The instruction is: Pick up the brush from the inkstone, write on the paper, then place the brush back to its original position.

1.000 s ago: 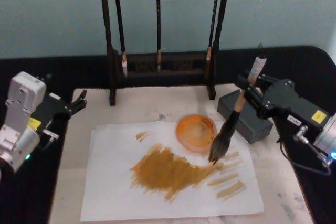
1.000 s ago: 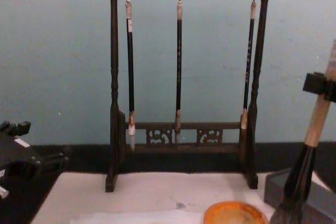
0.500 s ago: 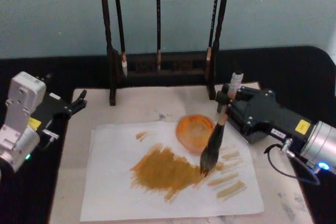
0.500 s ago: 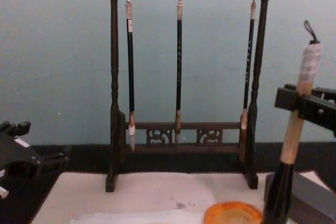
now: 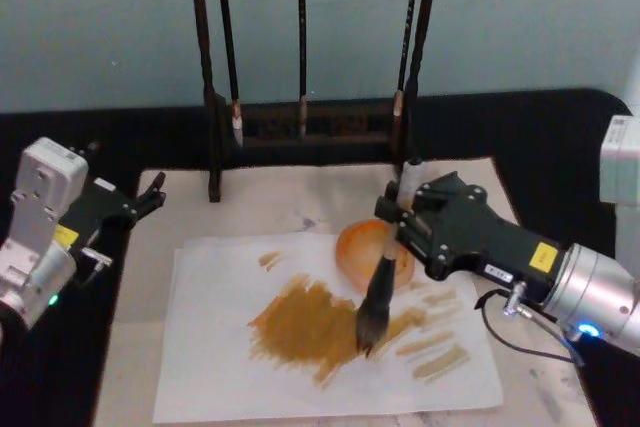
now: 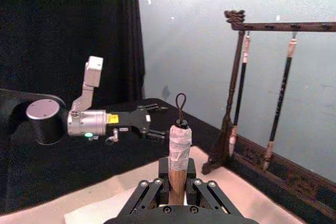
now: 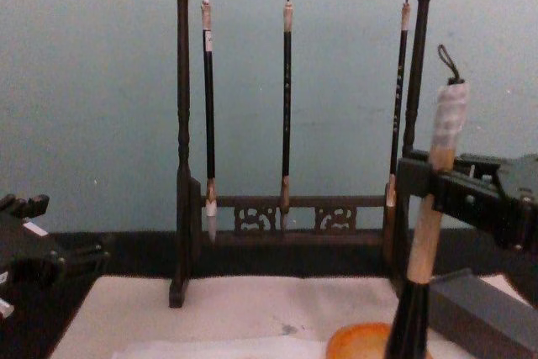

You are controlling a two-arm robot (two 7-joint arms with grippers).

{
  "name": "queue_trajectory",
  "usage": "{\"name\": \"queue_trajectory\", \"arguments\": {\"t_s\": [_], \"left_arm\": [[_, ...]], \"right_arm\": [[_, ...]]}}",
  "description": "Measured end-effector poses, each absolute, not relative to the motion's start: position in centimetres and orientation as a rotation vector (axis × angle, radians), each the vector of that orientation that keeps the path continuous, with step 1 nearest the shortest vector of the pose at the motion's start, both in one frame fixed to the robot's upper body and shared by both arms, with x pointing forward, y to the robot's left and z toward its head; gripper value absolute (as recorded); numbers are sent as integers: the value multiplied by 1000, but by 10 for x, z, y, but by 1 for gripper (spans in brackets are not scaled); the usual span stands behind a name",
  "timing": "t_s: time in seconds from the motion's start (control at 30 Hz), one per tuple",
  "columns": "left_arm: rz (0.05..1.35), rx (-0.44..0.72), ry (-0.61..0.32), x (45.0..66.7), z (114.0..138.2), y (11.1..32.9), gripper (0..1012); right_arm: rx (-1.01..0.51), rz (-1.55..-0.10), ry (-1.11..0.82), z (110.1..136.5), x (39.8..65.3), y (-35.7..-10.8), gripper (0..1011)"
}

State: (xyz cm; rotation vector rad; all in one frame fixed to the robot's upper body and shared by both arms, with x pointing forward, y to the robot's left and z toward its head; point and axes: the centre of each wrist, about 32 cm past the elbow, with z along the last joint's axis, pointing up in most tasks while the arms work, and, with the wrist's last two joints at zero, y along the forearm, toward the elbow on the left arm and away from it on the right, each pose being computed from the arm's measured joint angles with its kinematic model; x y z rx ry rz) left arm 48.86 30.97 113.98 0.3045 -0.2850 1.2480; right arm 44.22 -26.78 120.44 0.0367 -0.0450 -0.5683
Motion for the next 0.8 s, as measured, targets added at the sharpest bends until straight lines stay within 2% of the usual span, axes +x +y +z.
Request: {"name": "queue_trajectory", "arguments": {"t_s": [0.8], "left_arm": [[1248, 304, -285, 489, 1140, 310, 1010]], "right_arm": [[-5, -529, -22, 1193, 433, -260, 173]]}}
